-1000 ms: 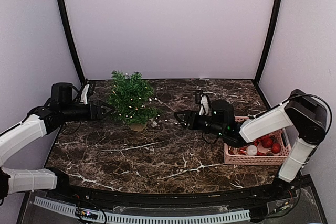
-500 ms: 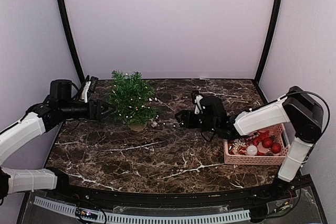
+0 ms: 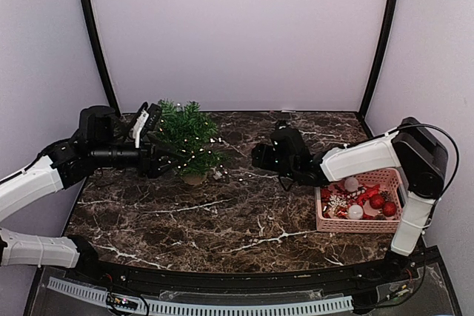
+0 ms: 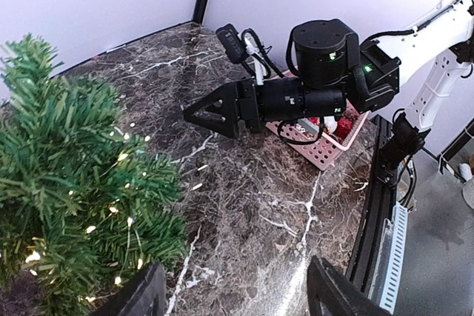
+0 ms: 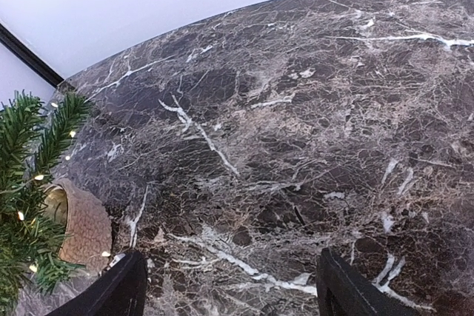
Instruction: Decorate the small christmas tree
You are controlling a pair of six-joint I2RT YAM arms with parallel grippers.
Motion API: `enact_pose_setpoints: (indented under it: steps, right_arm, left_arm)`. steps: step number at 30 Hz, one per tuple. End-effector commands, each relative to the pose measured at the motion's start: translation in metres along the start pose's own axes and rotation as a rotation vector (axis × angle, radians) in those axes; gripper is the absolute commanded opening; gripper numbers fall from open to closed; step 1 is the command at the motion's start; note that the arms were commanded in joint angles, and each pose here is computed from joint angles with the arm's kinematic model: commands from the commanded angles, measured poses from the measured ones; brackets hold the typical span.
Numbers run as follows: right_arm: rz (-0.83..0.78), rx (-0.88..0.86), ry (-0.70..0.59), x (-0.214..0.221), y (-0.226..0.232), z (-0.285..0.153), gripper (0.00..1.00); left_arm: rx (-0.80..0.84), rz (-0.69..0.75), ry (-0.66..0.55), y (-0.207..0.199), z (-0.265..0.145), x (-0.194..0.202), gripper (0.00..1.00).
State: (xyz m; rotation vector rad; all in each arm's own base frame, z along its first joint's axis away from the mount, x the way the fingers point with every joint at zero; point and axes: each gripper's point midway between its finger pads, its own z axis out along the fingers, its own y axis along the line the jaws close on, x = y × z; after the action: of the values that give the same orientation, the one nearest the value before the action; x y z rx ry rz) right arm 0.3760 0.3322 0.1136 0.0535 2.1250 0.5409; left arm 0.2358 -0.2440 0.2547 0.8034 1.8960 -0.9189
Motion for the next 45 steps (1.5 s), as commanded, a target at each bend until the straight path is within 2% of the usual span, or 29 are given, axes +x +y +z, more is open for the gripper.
enact_pose_setpoints:
  steps: [1,5,8,13,18,22,39,45]
  right_arm:
    - [0.063,-0.042,-0.081,-0.03,0.013,-0.003,0.79]
    - [0.016,-0.116,-0.083,-0.033,0.025,-0.009,0.78]
    - [-0.005,-0.205,-0.037,-0.021,0.03,-0.012,0.78]
    - [-0.023,-0.23,0.041,0.004,0.024,-0.012,0.77]
    - [-0.012,-0.297,0.117,0.021,0.037,-0.003,0.7]
    - [0.012,-0.295,0.147,0.029,0.04,0.009,0.63]
    - [0.036,-0.256,0.209,0.047,0.042,0.043,0.32]
    - [0.045,-0.26,0.212,0.049,0.042,0.043,0.11]
  left_arm:
    - [-0.002,0.108,-0.062,-0.012,0.007,-0.025,0.67]
    - [-0.057,0.078,-0.066,-0.002,0.01,-0.033,0.66]
    - [-0.141,0.041,-0.097,0.009,0.0,-0.043,0.66]
    - [-0.199,-0.118,-0.138,0.031,-0.022,-0.047,0.68]
    - [-0.225,-0.248,-0.163,0.057,-0.04,-0.038,0.68]
    - [-0.228,-0.291,-0.151,0.067,-0.041,-0.032,0.69]
    - [-0.262,-0.304,-0.111,0.083,-0.034,-0.016,0.69]
    - [-0.276,-0.319,-0.098,0.086,-0.033,-0.008,0.69]
